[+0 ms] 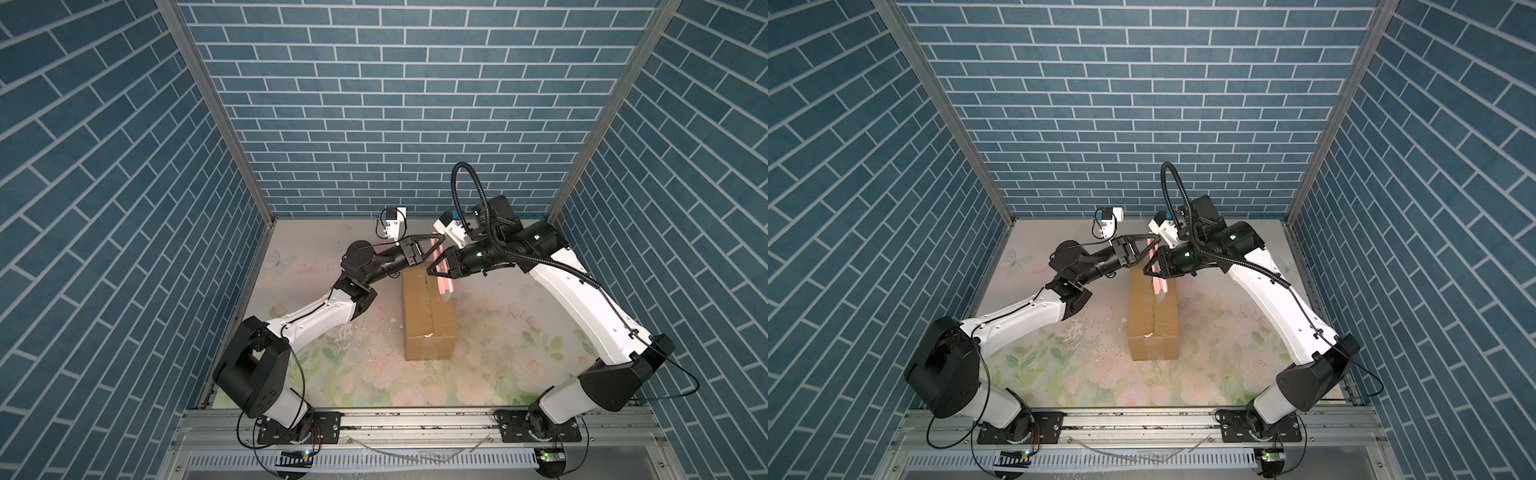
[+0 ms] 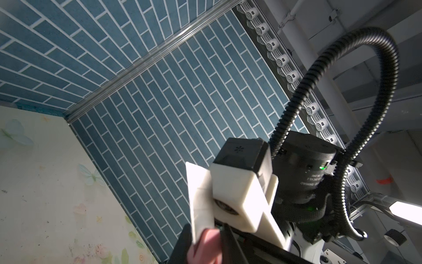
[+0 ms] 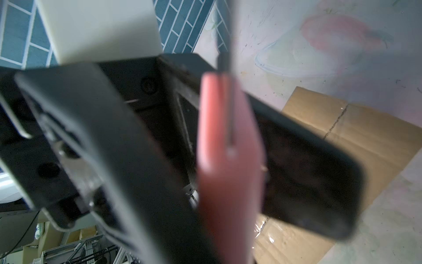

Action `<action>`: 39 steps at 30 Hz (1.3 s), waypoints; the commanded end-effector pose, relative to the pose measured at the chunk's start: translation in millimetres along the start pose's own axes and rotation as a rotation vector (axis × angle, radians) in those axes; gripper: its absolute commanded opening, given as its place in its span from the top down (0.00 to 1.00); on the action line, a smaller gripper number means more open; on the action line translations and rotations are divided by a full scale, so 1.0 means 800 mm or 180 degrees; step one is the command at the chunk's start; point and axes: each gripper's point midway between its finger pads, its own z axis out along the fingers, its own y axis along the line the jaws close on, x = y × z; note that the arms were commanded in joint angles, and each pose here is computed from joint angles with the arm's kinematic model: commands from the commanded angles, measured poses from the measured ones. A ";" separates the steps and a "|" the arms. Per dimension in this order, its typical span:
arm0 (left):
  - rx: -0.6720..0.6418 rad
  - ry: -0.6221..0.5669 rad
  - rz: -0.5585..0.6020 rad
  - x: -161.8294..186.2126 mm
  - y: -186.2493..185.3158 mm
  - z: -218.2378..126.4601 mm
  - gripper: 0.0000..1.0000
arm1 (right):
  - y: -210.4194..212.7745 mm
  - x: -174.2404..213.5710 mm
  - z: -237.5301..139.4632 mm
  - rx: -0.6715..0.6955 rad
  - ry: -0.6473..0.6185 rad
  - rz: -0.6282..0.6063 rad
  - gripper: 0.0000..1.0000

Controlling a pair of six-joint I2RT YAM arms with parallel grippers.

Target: Unpack the express box

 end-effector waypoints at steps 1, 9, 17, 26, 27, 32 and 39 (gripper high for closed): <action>0.0033 -0.0055 0.0105 -0.005 0.012 -0.002 0.95 | -0.002 0.002 0.004 -0.0077 0.0008 0.0146 1.00; 0.0034 -0.0138 0.0001 -0.010 0.028 -0.006 1.00 | 0.002 -0.014 -0.002 -0.0154 -0.0194 0.0130 1.00; -0.0049 -0.0285 -0.0108 -0.020 0.050 -0.011 1.00 | 0.007 -0.048 -0.026 -0.0138 -0.0677 0.0054 0.77; -0.0168 -0.0740 -0.0217 -0.061 0.078 -0.028 1.00 | 0.000 -0.073 -0.035 -0.0045 -0.0970 0.0044 0.63; -0.0208 -0.0830 -0.0228 -0.068 0.082 -0.032 1.00 | -0.002 -0.075 -0.037 -0.0030 -0.1021 0.0058 0.62; -0.0362 -0.1321 -0.0296 -0.113 0.098 -0.062 1.00 | -0.004 -0.083 -0.054 -0.0082 -0.1476 0.0153 0.49; -0.0368 -0.1878 -0.0405 -0.162 0.099 -0.082 1.00 | -0.013 -0.089 -0.071 -0.0286 -0.2139 0.0415 0.37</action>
